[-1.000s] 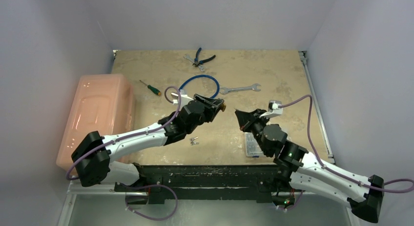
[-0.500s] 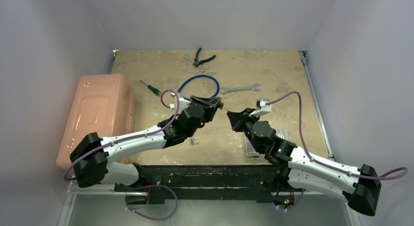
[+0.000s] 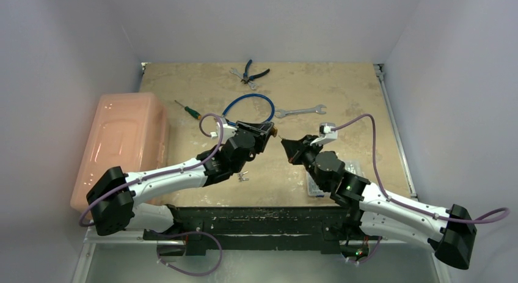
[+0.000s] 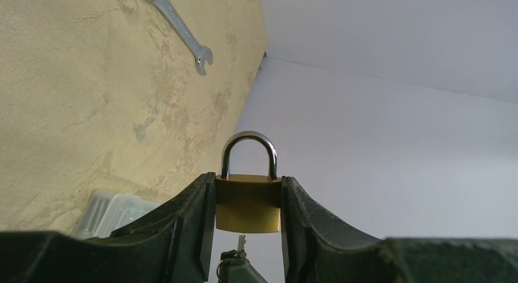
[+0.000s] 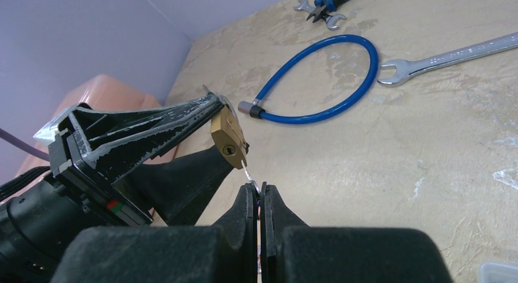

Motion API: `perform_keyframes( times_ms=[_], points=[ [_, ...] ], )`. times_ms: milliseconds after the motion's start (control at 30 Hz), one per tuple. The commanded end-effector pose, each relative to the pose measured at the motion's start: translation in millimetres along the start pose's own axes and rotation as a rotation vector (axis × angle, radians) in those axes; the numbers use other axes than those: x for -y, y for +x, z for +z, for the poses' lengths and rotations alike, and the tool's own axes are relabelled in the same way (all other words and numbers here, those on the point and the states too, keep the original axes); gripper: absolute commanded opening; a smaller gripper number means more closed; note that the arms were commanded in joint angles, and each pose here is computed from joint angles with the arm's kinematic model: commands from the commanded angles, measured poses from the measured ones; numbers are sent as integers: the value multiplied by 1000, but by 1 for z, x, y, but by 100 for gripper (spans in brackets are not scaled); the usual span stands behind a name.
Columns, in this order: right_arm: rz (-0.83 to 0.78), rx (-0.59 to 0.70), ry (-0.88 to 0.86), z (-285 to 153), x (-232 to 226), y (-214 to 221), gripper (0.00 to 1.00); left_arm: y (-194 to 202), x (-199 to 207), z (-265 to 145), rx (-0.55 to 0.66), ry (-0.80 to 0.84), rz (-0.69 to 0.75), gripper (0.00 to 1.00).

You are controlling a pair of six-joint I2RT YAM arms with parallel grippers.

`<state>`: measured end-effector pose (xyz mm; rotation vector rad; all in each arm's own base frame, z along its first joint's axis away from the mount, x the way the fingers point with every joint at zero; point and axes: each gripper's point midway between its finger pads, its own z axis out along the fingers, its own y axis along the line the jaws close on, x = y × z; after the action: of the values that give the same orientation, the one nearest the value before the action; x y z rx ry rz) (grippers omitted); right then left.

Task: Unlock with the key

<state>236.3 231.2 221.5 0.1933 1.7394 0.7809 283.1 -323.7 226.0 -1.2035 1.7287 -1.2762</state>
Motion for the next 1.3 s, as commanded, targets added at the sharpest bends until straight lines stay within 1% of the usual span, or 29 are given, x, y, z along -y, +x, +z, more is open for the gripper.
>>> perform_keyframes(
  times_ms=[0, 300, 1267],
  points=[
    [30, 64, -77, -1, -24, -24, 0, -1, 28, -7, -2, 83, -74, 0],
    [26, 74, -88, 2, -26, -23, 0, 1, 27, -6, -8, 79, -62, 0],
    [23, 60, -41, 9, -16, -12, 0, 5, 27, -5, -24, 82, -56, 0]
  ],
)
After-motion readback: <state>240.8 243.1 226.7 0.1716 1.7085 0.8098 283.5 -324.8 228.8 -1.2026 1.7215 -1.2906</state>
